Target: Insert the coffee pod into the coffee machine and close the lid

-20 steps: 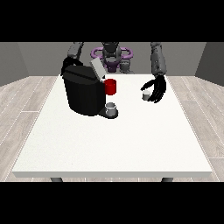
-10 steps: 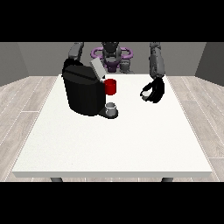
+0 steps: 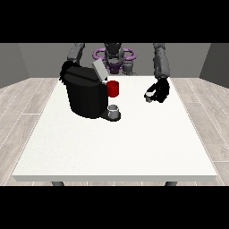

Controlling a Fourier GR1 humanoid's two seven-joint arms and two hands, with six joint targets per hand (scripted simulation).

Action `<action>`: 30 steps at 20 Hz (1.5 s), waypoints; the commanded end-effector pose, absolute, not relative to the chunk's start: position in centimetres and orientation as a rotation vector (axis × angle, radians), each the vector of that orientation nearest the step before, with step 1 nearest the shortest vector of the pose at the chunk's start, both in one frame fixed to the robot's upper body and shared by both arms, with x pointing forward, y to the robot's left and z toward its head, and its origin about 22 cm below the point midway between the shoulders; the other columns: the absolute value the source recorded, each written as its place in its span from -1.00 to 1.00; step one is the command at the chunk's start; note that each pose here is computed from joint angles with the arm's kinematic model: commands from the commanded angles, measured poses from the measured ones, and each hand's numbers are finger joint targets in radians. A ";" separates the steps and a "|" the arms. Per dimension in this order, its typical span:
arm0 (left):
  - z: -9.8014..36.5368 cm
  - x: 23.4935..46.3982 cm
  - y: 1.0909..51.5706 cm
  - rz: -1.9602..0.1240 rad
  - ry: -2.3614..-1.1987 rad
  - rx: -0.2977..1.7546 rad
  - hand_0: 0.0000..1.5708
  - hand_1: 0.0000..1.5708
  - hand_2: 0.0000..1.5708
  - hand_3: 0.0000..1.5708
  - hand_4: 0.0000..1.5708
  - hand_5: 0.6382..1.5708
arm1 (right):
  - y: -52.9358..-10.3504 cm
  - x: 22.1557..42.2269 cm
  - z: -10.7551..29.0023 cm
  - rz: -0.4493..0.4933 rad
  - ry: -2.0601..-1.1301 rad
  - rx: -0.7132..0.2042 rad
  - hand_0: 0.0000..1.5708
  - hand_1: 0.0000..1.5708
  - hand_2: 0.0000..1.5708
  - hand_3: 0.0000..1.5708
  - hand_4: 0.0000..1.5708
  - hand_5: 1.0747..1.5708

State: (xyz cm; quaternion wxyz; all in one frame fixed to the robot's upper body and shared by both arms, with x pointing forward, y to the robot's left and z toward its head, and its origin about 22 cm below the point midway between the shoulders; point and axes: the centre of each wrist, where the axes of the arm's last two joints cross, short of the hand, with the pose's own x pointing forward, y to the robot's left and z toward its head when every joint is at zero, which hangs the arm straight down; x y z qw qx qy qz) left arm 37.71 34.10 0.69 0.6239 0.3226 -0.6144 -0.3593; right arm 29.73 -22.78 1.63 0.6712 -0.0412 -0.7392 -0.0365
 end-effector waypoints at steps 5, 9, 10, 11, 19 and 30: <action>5.1 40.6 31.5 -0.920 -1.512 0.654 0.71 0.71 0.78 0.73 -0.25 1.00 | -21.5 30.0 0.4 -0.083 -1.576 -0.116 -1.00 -1.00 -1.00 -1.00 -0.37 1.00; 8.5 42.2 29.8 -0.927 -1.534 0.621 0.60 0.60 0.68 0.65 -0.33 1.00 | -23.5 29.8 -1.1 -0.096 -1.574 -0.090 -1.00 -1.00 -1.00 -1.00 -0.36 1.00; 10.3 43.0 29.4 -0.939 -1.542 0.615 0.60 0.60 0.69 0.64 -0.31 1.00 | -21.6 29.9 -1.4 -0.051 -1.574 -0.090 -1.00 -1.00 -1.00 -1.00 -0.44 1.00; 8.8 42.5 28.6 -0.942 -1.534 0.605 0.60 0.60 0.69 0.64 -0.31 1.00 | -22.7 30.3 -0.6 -0.087 -1.569 -0.096 -1.00 -1.00 -1.00 -1.00 -0.48 1.00; 12.3 43.7 28.3 -0.911 -1.593 0.625 0.60 0.60 0.70 0.64 -0.29 1.00 | -20.4 29.9 -0.3 -0.061 -1.595 -0.036 -1.00 -1.00 -1.00 -1.00 -0.37 1.00; 21.9 45.4 29.1 -0.791 -1.706 0.701 0.58 0.58 0.61 0.53 -0.39 1.00 | -20.4 32.0 2.9 -0.001 -1.699 -0.029 -1.00 -1.00 -1.00 -1.00 -0.36 1.00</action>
